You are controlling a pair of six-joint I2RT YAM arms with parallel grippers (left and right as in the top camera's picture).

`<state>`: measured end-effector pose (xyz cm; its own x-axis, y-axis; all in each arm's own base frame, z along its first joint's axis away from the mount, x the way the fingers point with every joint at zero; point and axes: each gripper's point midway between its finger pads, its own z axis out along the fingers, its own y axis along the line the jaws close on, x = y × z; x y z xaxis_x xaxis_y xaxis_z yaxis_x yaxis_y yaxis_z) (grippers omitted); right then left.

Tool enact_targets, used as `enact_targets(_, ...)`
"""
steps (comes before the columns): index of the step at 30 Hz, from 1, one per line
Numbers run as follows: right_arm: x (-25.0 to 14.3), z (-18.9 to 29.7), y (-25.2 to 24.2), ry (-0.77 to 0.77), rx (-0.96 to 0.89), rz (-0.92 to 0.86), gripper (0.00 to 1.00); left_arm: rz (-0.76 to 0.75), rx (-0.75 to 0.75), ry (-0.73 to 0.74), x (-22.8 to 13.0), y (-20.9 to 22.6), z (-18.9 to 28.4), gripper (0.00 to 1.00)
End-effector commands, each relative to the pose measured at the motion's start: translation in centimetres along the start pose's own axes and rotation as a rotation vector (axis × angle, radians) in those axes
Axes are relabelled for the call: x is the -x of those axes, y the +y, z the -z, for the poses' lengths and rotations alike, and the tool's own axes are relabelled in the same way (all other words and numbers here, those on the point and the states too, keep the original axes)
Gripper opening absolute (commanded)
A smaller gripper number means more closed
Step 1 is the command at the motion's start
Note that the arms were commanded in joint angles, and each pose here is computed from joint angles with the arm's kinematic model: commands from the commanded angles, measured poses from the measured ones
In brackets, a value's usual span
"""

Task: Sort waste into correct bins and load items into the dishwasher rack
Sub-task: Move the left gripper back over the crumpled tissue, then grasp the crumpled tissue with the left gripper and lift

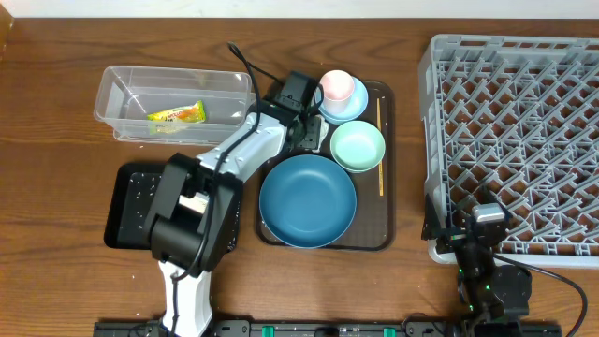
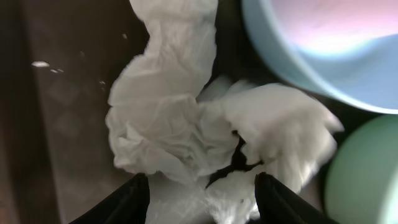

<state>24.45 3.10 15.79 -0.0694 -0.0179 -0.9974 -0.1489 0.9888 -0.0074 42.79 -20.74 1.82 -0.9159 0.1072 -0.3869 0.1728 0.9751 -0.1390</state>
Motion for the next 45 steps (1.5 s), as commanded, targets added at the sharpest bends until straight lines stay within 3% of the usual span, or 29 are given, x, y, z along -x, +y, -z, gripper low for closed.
enact_targets(1,-0.1,0.0,0.3,0.002,0.014,0.014,0.99,-0.018,0.02,0.025,-0.9,0.4,-1.3,0.57)
enact_targets(2,-0.1,0.0,0.3,0.002,0.014,0.014,0.99,-0.018,0.02,0.025,-0.9,0.5,-1.4,0.56)
enact_targets(6,-0.1,0.0,0.3,0.002,0.014,0.014,0.99,-0.017,0.011,-0.004,-0.1,0.2,-1.2,0.25)
enact_targets(11,-0.1,0.0,0.3,0.002,0.014,0.014,0.99,-0.019,-0.004,-0.052,1.2,-0.3,0.8,0.06)
enact_targets(25,-0.1,0.0,0.3,0.002,0.014,0.014,0.99,-0.02,-0.067,-0.296,5.8,-1.7,13.7,0.06)
enact_targets(32,-0.1,0.0,0.3,0.002,0.014,0.014,0.99,0.022,0.072,-0.394,7.3,1.3,16.3,0.06)
enact_targets(33,-0.1,0.0,0.3,0.002,0.014,0.014,0.99,0.028,0.068,-0.392,7.4,1.4,16.3,0.06)
enact_targets(35,-0.1,0.0,0.3,0.002,0.014,0.014,0.99,0.024,0.051,-0.368,7.0,1.2,15.8,0.34)
enact_targets(36,-0.1,0.0,0.3,0.002,0.014,0.014,0.99,0.021,0.043,-0.353,6.7,1.1,15.5,0.52)
enact_targets(37,-0.1,0.0,0.3,0.002,0.014,0.014,0.99,0.017,0.032,-0.333,6.4,0.9,14.8,0.6)
enact_targets(45,-0.1,0.0,0.3,0.002,0.014,0.014,0.99,-0.047,0.077,-0.167,3.8,1.7,7.3,0.63)
